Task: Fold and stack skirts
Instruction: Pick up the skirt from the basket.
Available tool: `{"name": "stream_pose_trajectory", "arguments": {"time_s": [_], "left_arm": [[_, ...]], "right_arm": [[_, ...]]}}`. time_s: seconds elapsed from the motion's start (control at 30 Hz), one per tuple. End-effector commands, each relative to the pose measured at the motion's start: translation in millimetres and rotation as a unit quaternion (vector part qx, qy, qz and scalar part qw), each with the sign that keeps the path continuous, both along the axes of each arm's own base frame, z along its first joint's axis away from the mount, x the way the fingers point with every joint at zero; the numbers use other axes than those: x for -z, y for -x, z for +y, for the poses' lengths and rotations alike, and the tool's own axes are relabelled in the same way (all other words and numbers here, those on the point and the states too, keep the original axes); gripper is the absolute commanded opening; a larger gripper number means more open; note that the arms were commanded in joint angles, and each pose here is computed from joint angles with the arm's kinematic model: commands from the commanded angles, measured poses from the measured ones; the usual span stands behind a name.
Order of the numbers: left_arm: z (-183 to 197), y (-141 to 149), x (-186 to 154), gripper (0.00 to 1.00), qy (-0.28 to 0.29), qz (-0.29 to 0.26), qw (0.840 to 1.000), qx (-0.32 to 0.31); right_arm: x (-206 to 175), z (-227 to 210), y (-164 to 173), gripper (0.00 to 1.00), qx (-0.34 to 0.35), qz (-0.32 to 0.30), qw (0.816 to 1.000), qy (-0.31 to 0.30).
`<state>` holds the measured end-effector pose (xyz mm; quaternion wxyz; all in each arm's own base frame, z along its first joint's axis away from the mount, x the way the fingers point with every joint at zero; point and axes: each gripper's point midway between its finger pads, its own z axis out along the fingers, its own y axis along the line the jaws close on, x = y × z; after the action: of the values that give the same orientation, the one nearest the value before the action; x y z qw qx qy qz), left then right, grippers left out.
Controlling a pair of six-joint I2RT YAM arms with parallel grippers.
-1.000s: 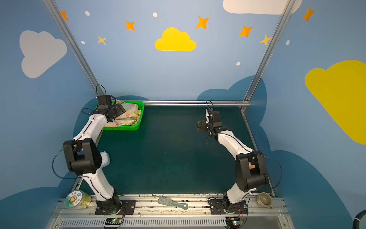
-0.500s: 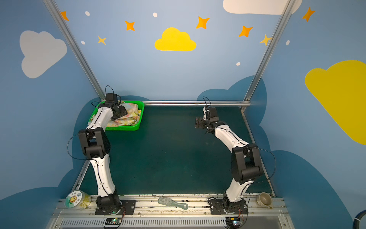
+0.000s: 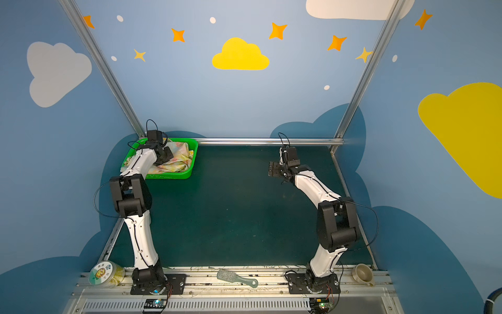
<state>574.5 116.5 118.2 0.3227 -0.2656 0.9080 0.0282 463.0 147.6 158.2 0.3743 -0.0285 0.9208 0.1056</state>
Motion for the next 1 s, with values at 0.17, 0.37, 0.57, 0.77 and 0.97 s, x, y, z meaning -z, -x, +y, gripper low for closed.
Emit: {"name": "stream_pose_trajectory", "arguments": {"time_s": [0.17, 0.37, 0.57, 0.77, 0.97], "left_arm": [[-32, 18, -150, 0.04, 0.017, -0.148, 0.988, 0.049], [-68, 45, -247, 0.04, 0.031, -0.236, 0.965, 0.106], [-123, 82, -344, 0.04, 0.008, -0.332, 0.925, 0.188], [-156, 110, -409, 0.04, 0.028, -0.395, 0.888, 0.236], [-186, 135, -454, 0.04, 0.054, -0.431, 0.854, 0.285]], "right_arm": [[-44, 11, 11, 0.88, -0.021, -0.035, 0.999, -0.025], [-68, 13, 25, 0.88, -0.042, -0.073, 0.996, -0.038], [-93, 12, 42, 0.88, -0.058, -0.140, 0.987, -0.054], [-113, 4, 54, 0.89, -0.049, -0.176, 0.982, -0.057], [-127, 5, 61, 0.89, -0.056, -0.181, 0.980, -0.064]]}}
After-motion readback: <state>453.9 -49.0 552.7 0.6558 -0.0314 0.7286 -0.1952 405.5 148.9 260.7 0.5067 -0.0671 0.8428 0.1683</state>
